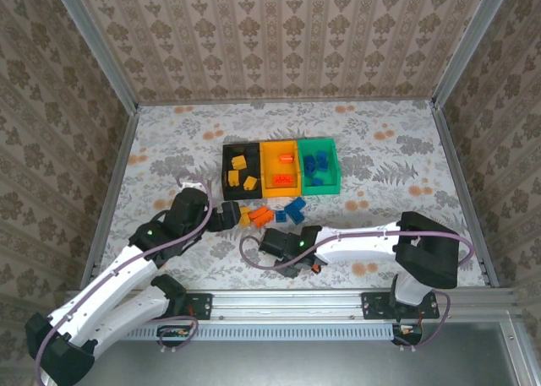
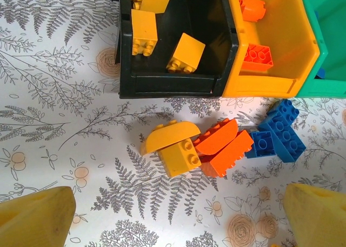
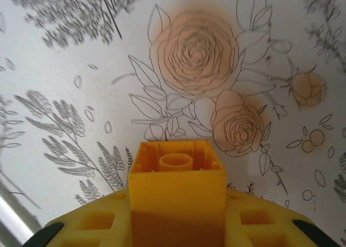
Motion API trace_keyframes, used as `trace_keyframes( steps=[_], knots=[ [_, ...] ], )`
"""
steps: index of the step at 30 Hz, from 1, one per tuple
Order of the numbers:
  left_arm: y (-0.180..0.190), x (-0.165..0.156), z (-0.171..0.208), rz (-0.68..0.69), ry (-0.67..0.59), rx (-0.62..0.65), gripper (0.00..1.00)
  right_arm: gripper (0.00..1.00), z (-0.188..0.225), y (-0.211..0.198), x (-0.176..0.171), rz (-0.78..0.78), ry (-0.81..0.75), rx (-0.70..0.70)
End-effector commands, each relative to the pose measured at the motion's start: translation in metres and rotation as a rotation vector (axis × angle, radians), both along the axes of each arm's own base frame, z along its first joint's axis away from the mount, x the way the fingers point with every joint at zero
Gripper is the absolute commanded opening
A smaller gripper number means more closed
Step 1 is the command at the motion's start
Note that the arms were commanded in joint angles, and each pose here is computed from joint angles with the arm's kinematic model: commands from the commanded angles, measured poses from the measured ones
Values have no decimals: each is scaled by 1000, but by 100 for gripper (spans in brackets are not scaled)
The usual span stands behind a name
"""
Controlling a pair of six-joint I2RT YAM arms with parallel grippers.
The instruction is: Sort the legos into containers by color
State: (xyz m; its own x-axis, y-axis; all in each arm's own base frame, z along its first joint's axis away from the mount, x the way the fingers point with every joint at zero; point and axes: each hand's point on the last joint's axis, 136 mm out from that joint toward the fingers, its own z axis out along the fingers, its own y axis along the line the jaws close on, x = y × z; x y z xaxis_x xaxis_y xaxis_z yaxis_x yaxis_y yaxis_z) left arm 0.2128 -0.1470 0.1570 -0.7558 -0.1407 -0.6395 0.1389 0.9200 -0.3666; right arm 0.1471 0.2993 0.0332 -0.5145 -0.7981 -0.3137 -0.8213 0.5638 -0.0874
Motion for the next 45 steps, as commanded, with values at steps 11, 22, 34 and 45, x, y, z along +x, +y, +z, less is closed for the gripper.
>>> trace_keyframes(
  steps=[11, 22, 34, 45],
  knots=[
    [15, -12, -30, 60, 31, -23, 100, 26, 143, 69, 151, -299, -160, 510],
    [13, -17, -42, 44, 54, -23, 100, 28, 113, 107, 257, -475, -181, 430],
    [7, -15, -44, 14, 63, -9, 100, 65, 120, 120, 285, -541, -206, 479],
    [-23, -7, -36, -80, 47, 7, 99, 74, 175, 77, 245, -580, -234, 620]
  ],
)
